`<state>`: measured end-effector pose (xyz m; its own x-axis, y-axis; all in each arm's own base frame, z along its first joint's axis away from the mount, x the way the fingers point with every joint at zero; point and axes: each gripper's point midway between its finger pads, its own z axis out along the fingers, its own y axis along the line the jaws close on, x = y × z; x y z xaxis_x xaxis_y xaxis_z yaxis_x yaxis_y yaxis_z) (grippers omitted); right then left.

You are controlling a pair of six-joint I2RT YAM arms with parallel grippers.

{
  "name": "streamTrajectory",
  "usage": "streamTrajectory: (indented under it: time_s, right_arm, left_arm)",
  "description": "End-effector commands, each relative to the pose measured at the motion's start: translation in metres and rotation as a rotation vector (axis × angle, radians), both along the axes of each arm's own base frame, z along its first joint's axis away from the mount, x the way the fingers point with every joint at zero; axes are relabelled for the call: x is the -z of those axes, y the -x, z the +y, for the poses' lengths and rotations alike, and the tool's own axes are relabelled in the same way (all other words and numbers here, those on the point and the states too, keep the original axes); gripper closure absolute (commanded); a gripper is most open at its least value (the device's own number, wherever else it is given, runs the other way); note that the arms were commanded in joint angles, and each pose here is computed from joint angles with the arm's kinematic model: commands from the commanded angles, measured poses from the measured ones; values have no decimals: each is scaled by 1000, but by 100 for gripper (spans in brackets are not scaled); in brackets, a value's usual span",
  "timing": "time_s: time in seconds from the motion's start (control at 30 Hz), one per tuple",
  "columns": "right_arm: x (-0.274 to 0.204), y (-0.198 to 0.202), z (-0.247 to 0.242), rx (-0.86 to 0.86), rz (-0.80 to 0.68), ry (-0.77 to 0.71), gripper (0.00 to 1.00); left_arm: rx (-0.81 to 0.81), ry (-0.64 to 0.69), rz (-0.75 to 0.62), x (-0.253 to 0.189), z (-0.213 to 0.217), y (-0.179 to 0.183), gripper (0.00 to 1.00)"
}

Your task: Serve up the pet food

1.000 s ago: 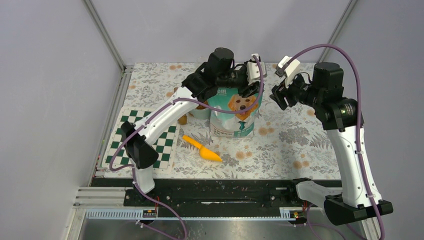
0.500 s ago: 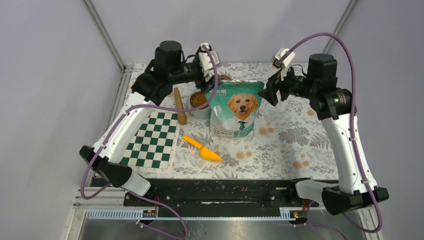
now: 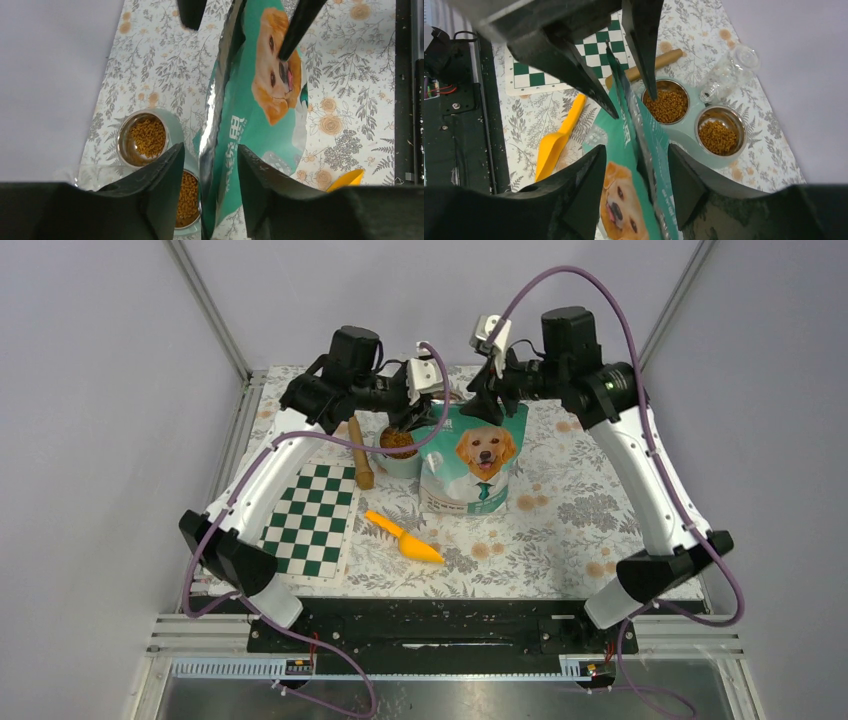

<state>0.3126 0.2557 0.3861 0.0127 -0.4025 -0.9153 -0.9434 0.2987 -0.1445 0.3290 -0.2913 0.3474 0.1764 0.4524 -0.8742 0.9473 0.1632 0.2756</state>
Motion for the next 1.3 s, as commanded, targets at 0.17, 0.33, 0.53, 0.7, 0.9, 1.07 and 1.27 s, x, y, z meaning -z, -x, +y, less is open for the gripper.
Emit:
streamTrajectory:
  time_s: [0.17, 0.33, 0.53, 0.7, 0.9, 1.07, 1.27]
  right_arm:
    - [17, 10, 19, -160, 98, 40, 47]
    - [28, 9, 18, -166, 109, 67, 49]
    - [31, 4, 18, -152, 105, 78, 68]
    - [34, -1, 21, -145, 97, 88, 81]
    - [42, -6, 25, -134, 66, 125, 78]
    - [47, -9, 24, -124, 48, 142, 77]
    - [63, -13, -5, -67, -4, 299, 100]
  left_arm:
    - [115, 120, -39, -33, -22, 2, 73]
    - [128, 128, -25, -28, -25, 3, 77]
    - [126, 123, -18, -25, -23, 6, 84]
    - [146, 127, -13, -24, -23, 11, 77]
    - [155, 127, 6, -19, -25, 11, 77]
    - [137, 128, -17, -19, -24, 7, 91]
    - [111, 135, -31, -22, -12, 3, 100]
